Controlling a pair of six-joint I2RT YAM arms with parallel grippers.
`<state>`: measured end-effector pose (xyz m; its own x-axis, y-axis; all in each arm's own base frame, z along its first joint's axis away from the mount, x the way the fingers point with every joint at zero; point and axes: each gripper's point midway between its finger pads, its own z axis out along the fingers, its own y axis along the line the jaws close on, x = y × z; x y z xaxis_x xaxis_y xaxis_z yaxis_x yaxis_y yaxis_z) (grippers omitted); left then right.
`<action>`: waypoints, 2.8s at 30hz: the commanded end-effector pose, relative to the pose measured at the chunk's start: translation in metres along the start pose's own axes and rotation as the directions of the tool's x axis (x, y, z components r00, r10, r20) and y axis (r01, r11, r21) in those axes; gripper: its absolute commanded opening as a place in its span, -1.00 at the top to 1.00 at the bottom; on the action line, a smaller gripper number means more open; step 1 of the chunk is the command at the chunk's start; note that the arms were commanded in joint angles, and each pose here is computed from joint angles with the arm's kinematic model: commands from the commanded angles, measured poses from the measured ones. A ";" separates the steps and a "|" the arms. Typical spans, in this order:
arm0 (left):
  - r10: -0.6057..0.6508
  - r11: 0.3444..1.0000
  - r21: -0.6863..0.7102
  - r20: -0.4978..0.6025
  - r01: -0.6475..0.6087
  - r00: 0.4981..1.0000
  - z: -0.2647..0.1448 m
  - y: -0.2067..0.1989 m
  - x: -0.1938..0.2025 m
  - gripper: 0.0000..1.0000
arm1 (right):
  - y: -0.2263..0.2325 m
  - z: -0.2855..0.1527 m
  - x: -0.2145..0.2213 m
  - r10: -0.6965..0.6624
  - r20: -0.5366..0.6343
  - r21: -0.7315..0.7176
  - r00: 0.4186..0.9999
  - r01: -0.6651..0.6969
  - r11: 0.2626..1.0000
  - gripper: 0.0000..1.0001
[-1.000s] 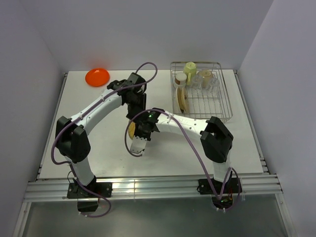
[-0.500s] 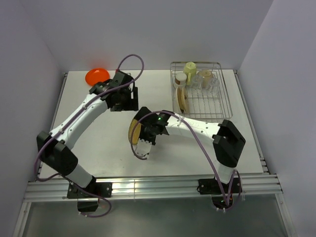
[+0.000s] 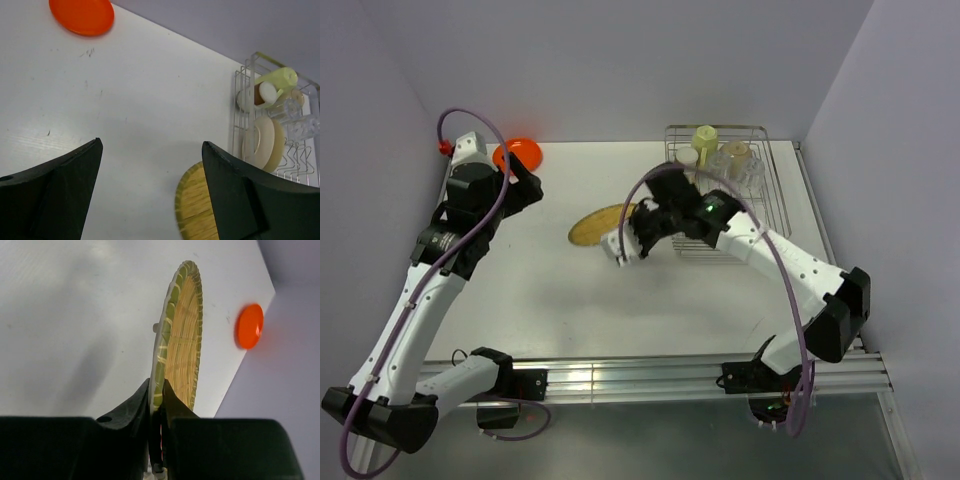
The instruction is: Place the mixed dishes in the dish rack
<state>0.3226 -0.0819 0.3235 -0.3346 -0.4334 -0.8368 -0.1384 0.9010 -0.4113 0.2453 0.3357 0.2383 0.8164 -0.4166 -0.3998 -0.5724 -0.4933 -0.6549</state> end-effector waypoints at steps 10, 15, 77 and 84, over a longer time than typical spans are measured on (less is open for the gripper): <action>-0.077 0.995 0.061 -0.013 0.077 0.997 0.031 -0.008 0.018 -0.73 | -0.149 -0.185 0.057 0.728 0.629 0.229 0.272 -0.960 0.161 1.00; -0.081 0.995 0.049 -0.026 0.082 0.996 0.036 -0.002 0.026 -0.73 | -0.122 -0.225 0.164 0.595 0.784 0.186 -0.174 -0.850 -0.493 1.00; -0.108 0.994 -0.023 -0.127 0.106 0.986 0.058 0.029 0.070 -0.74 | 0.045 -0.111 0.288 0.845 0.461 0.677 -0.269 -0.509 -0.532 0.65; -0.111 0.994 -0.009 -0.146 0.111 0.983 0.063 0.028 0.071 -0.75 | 0.044 -0.107 0.289 0.859 0.444 0.685 -0.256 -0.521 -0.509 0.10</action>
<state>0.3457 -0.0852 0.2200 -0.4653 -0.5198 -0.7164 -0.2206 0.8519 -0.4749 0.4378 0.1091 0.1502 -0.7161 0.0348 -0.6972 -0.0664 0.9908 0.1176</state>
